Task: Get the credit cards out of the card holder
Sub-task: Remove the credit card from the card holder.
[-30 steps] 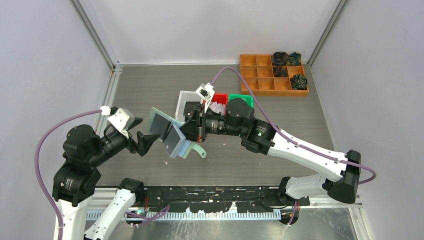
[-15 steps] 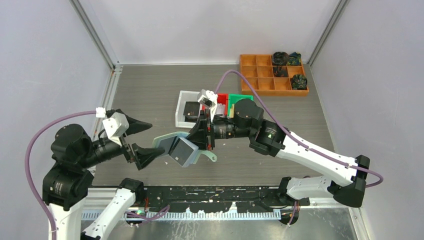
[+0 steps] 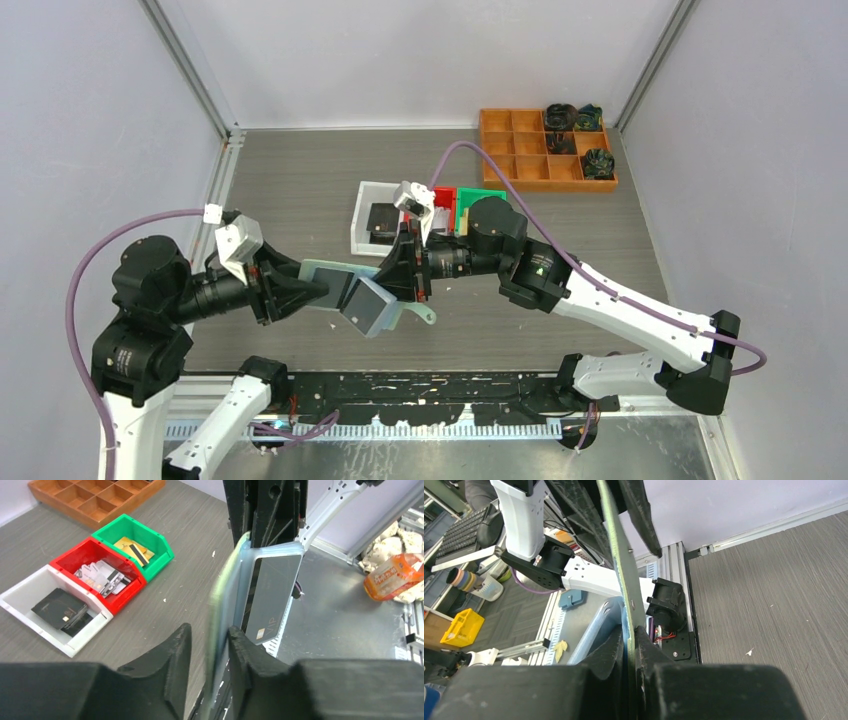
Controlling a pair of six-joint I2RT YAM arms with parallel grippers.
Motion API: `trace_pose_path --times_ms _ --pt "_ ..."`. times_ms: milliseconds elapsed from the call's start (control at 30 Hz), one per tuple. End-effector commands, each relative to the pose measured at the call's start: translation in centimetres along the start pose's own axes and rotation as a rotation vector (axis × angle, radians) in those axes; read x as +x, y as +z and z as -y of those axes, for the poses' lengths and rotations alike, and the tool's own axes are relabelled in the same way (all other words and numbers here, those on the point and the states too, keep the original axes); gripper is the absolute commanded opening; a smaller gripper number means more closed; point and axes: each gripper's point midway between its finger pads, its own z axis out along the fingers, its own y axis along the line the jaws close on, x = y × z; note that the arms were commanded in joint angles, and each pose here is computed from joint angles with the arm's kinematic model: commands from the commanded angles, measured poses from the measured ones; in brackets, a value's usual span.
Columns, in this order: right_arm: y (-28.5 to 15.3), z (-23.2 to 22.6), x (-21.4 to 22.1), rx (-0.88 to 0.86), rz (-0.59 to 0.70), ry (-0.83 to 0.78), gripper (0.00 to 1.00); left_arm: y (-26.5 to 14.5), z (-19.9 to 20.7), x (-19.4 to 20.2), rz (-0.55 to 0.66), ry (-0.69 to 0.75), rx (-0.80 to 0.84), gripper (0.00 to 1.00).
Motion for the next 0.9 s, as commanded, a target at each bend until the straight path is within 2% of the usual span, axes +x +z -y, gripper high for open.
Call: trace_pose_path --times_ms 0,67,133,233,367,500,667,767,867 --pt "-0.8 -2.4 -4.1 -0.058 0.13 -0.111 0.01 0.2 0.5 0.0 -0.01 -0.011 0.041 0.24" --pt "-0.9 -2.0 -4.0 -0.043 0.137 -0.113 0.12 0.2 0.3 0.2 -0.025 -0.017 0.035 0.1" --pt "-1.0 -1.6 -3.9 -0.026 0.141 -0.112 0.37 0.2 0.0 0.5 -0.047 -0.027 0.023 0.01" --pt "-1.3 0.0 -3.7 0.031 0.145 -0.095 0.59 0.3 -0.4 1.0 -0.085 -0.057 0.012 0.0" --pt "-3.0 4.2 -4.0 0.18 0.17 -0.019 0.78 0.3 -1.7 1.9 -0.149 -0.045 -0.036 0.0" --pt "-6.5 8.7 -5.5 0.358 0.24 0.058 0.84 0.3 -3.3 3.3 -0.242 -0.068 -0.085 0.0" --pt "-8.7 9.9 -7.5 0.474 0.316 0.082 0.87 0.2 -4.6 4.1 -0.316 -0.093 -0.129 0.0" --pt "-8.9 9.2 -8.4 0.456 0.361 0.129 0.83 0.5 -4.9 4.2 -0.31 -0.125 -0.144 0.0" --pt "-8.2 7.2 -9.1 0.333 0.409 0.186 0.72 0.9 -5.0 3.7 -0.275 -0.154 -0.151 0.0"
